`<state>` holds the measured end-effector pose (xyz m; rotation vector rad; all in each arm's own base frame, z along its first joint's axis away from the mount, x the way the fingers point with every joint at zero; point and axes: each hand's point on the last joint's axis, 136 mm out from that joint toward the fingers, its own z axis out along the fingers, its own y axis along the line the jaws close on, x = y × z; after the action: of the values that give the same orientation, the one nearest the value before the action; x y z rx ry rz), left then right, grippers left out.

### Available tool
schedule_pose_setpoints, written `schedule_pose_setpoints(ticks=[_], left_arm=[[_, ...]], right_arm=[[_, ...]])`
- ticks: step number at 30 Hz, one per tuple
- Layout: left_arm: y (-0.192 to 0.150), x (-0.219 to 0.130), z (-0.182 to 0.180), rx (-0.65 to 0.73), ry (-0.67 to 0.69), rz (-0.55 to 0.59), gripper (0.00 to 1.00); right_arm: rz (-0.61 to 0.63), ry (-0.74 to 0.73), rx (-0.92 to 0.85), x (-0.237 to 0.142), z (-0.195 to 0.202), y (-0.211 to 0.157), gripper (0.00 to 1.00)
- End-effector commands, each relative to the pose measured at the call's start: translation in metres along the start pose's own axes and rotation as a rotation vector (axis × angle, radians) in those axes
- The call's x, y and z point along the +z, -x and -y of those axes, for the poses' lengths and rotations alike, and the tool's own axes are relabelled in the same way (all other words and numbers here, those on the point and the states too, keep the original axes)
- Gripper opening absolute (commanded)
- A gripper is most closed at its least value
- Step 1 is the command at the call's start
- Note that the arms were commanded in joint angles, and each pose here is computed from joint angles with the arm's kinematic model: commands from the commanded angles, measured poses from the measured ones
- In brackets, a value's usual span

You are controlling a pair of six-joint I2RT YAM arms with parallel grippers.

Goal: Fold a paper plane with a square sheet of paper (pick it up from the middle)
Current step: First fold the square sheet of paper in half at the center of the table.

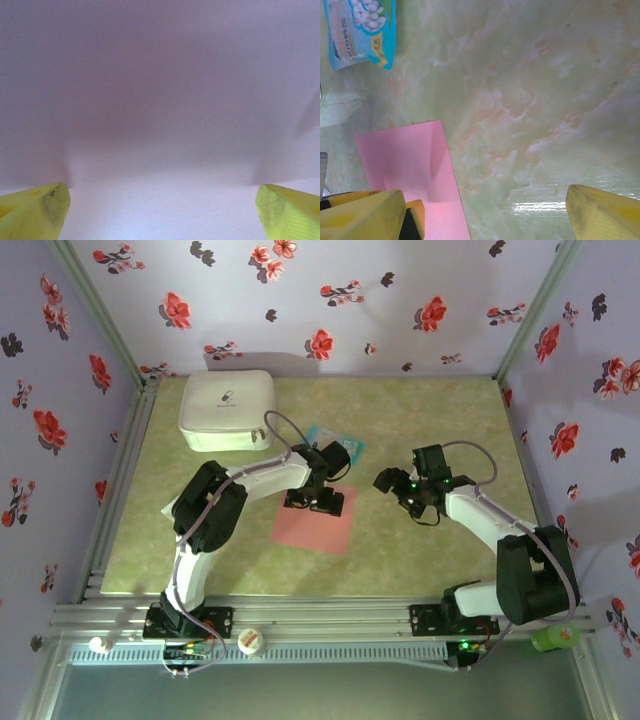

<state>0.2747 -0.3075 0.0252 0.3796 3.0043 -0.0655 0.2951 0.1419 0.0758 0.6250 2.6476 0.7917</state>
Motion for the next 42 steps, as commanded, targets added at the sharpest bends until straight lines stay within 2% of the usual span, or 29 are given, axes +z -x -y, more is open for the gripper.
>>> schedule_pose_setpoints(ticks=[1,13,34,39,42], left_arm=[[-0.013,0.002,-0.002,-0.02,0.003,-0.035,0.96],[-0.026,0.026,-0.007,-0.018,0.045,-0.084,0.95],[-0.023,0.027,-0.002,-0.01,0.072,-0.075,0.92],[-0.016,0.02,0.001,-0.018,0.062,-0.043,0.88],[-0.012,0.016,0.003,-0.024,0.048,-0.022,0.8]], right_arm=[[0.004,-0.014,-0.013,-0.004,0.001,-0.002,0.84],[0.005,-0.014,-0.011,-0.002,0.002,-0.002,0.85],[0.001,-0.01,-0.011,-0.002,-0.002,0.0,0.85],[0.003,-0.008,-0.012,-0.003,-0.003,0.001,0.85],[0.004,-0.008,-0.012,-0.003,-0.003,0.001,0.85]])
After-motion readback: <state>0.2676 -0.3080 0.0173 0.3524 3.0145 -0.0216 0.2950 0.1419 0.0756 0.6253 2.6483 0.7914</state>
